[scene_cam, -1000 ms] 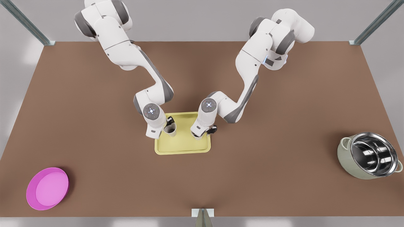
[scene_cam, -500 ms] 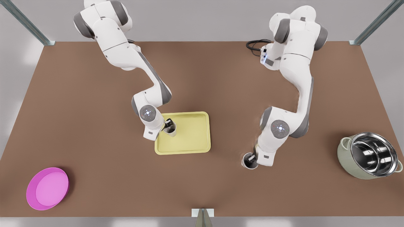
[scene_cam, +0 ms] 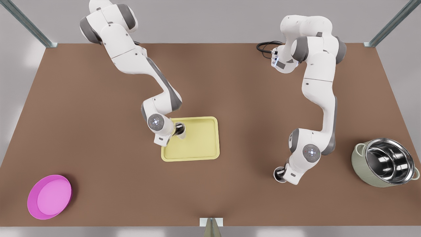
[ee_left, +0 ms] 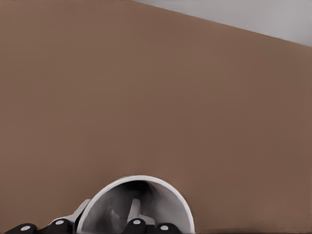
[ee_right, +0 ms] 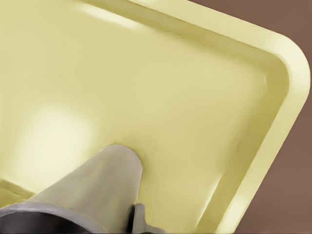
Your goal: Use the left arm to pick up the white IKEA cup from the tray and place it on the middle-left position; use the right arm to pick up the white IKEA cup from the tray and place it on the middle-right position
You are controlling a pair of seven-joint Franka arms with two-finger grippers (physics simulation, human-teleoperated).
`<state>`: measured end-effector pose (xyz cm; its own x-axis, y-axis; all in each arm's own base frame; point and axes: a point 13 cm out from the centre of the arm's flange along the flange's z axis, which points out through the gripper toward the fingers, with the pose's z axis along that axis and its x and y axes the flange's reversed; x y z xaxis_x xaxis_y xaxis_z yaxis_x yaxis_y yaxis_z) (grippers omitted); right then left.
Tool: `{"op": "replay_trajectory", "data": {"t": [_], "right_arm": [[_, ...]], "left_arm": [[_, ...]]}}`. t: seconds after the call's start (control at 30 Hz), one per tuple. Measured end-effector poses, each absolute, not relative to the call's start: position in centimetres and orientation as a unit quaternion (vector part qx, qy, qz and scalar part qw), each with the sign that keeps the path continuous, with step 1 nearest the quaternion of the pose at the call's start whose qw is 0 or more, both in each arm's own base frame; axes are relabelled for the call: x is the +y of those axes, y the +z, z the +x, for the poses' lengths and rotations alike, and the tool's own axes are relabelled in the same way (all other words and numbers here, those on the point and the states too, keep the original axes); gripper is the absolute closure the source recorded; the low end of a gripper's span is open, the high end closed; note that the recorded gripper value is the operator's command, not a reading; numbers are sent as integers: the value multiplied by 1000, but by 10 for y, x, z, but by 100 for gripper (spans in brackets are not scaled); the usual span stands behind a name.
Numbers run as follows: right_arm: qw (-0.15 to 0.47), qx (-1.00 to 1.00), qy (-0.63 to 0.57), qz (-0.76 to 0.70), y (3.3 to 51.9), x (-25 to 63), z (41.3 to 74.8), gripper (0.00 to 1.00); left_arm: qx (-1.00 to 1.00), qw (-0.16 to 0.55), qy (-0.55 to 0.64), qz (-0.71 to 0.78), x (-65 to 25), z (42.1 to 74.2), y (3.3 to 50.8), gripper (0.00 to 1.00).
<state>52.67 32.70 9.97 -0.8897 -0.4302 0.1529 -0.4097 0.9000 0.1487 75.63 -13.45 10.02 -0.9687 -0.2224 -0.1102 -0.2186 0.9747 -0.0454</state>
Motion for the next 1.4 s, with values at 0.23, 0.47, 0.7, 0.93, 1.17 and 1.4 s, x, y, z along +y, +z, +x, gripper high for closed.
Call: {"op": "replay_trajectory", "data": {"t": [0.23, 0.47, 0.7, 0.93, 1.17, 1.4], "right_arm": [[87, -974, -86, 193, 199, 297, 577, 100], [126, -978, -50, 160, 238, 161, 627, 100], [146, -970, -17, 192, 190, 92, 664, 100], [125, -968, -12, 216, 165, 0, 697, 100], [96, -957, -18, 274, 124, -17, 716, 100], [70, -943, -15, 325, 106, -13, 730, 100]], "left_arm": [[997, 71, -2, -33, -120, 761, 176, 0], [999, 45, -13, -22, -80, 638, 390, 0], [1000, 24, -17, 7, -80, 629, 395, 0], [999, 13, -17, 30, -79, 625, 391, 0], [999, 9, -16, 45, -79, 624, 388, 0], [998, 8, -15, 55, -79, 624, 386, 0]]}}
